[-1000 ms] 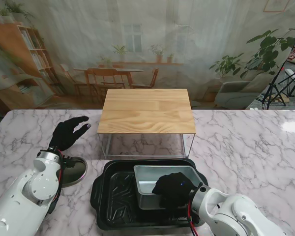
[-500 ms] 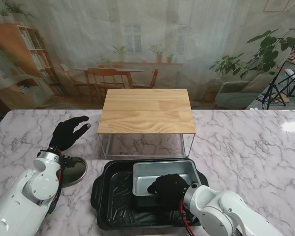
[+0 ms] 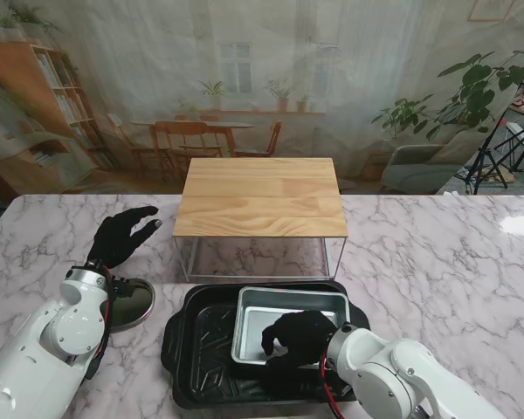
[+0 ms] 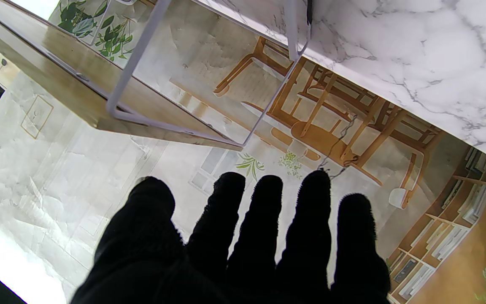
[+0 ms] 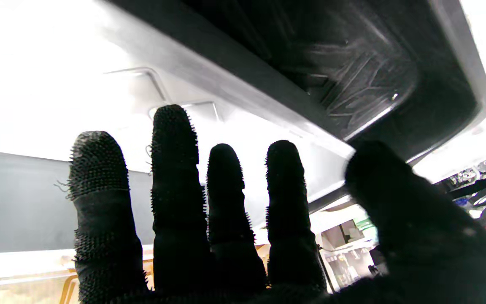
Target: Stack the baking trays onto the shelf
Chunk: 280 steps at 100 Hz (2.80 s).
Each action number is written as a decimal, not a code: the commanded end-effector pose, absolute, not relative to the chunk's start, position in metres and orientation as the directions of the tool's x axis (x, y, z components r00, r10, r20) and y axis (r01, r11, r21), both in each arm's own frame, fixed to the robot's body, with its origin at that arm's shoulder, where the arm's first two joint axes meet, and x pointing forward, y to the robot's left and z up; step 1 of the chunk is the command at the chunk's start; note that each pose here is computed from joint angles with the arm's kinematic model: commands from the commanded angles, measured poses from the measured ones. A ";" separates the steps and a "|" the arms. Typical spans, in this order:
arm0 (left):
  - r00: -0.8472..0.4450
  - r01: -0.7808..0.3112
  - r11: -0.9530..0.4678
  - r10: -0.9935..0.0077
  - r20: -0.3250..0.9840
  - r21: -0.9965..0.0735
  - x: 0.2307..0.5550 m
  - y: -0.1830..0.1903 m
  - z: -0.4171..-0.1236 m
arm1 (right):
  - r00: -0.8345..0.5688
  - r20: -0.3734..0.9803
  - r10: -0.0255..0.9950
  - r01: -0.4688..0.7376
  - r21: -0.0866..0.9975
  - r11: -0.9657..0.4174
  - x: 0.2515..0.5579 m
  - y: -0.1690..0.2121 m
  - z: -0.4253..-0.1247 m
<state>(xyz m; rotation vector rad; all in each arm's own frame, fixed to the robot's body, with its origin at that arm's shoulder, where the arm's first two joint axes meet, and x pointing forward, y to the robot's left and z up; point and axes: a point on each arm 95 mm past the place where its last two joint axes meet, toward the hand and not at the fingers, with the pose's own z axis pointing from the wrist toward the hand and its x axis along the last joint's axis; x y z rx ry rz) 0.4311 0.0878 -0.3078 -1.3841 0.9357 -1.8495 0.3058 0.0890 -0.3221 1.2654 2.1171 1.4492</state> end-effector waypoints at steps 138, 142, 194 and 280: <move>-0.216 0.041 -0.541 -0.826 0.521 -0.840 0.431 0.085 -0.312 | -0.081 0.187 0.979 -0.046 0.980 -0.191 0.357 -0.104 -0.342; -0.215 0.040 -0.542 -0.825 0.522 -0.840 0.431 0.085 -0.312 | -0.073 0.195 0.978 -0.049 0.979 -0.199 0.359 -0.103 -0.347; -0.194 0.012 -0.494 -0.854 0.483 -0.869 0.428 0.099 -0.307 | -0.098 0.231 0.968 -0.057 0.970 -0.237 0.366 -0.102 -0.352; -0.116 -0.259 -0.070 -0.988 0.103 -0.963 0.400 0.168 -0.357 | -0.085 0.232 0.969 -0.101 0.965 -0.240 0.363 -0.102 -0.349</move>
